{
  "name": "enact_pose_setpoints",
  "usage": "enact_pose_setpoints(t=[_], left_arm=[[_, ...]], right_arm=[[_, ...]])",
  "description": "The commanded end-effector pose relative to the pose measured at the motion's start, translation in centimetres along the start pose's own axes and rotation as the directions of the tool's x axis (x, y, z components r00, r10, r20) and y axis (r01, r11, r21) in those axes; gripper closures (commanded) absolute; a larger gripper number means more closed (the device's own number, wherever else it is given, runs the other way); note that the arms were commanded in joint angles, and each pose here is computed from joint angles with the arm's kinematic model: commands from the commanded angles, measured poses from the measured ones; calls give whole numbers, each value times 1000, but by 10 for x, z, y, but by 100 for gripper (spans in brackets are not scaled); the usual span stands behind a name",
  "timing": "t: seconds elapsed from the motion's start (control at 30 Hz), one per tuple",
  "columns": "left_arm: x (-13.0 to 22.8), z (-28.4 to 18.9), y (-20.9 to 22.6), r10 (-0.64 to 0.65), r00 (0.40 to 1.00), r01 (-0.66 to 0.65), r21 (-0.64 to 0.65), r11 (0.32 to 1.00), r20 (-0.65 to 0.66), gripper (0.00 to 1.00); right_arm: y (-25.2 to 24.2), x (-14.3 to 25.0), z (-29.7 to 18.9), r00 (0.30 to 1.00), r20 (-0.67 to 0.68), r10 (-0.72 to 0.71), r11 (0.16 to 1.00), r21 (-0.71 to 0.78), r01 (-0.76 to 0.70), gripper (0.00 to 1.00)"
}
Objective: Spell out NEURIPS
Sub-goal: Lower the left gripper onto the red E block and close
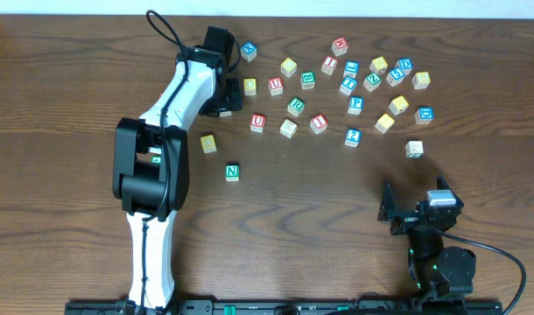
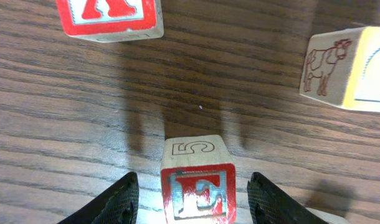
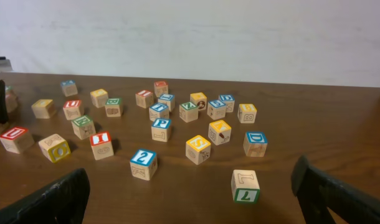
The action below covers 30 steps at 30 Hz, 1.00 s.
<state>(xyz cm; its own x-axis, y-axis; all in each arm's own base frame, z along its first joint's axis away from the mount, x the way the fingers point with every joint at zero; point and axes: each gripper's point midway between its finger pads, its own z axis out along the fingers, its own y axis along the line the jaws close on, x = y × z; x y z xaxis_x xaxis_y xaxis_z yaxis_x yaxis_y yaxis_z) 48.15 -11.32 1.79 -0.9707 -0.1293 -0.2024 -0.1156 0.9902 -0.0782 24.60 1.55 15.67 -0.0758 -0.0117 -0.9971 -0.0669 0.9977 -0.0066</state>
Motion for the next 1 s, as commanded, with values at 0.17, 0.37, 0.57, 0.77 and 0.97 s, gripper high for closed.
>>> enact_pose_setpoints(t=[0.17,0.37,0.57,0.77,0.97], left_arm=[[-5,5,0,3,1000,-3,3,1000,5,44],[-5,5,0,3,1000,-3,3,1000,6,45],[-5,5,0,3,1000,-3,3,1000,6,54],[-5,5,0,3,1000,-3,3,1000,5,56],[-5,5,0,3,1000,-3,3,1000,4,63]], right_arm=[[-2,1,0,1000,-2,15,1000,9,-15,1],[-2,1,0,1000,-2,15,1000,9,-15,1],[-2,1,0,1000,-2,15,1000,9,-15,1],[-2,1,0,1000,-2,15,1000,9,-15,1],[-2,1,0,1000,-2,15,1000,9,-15,1]])
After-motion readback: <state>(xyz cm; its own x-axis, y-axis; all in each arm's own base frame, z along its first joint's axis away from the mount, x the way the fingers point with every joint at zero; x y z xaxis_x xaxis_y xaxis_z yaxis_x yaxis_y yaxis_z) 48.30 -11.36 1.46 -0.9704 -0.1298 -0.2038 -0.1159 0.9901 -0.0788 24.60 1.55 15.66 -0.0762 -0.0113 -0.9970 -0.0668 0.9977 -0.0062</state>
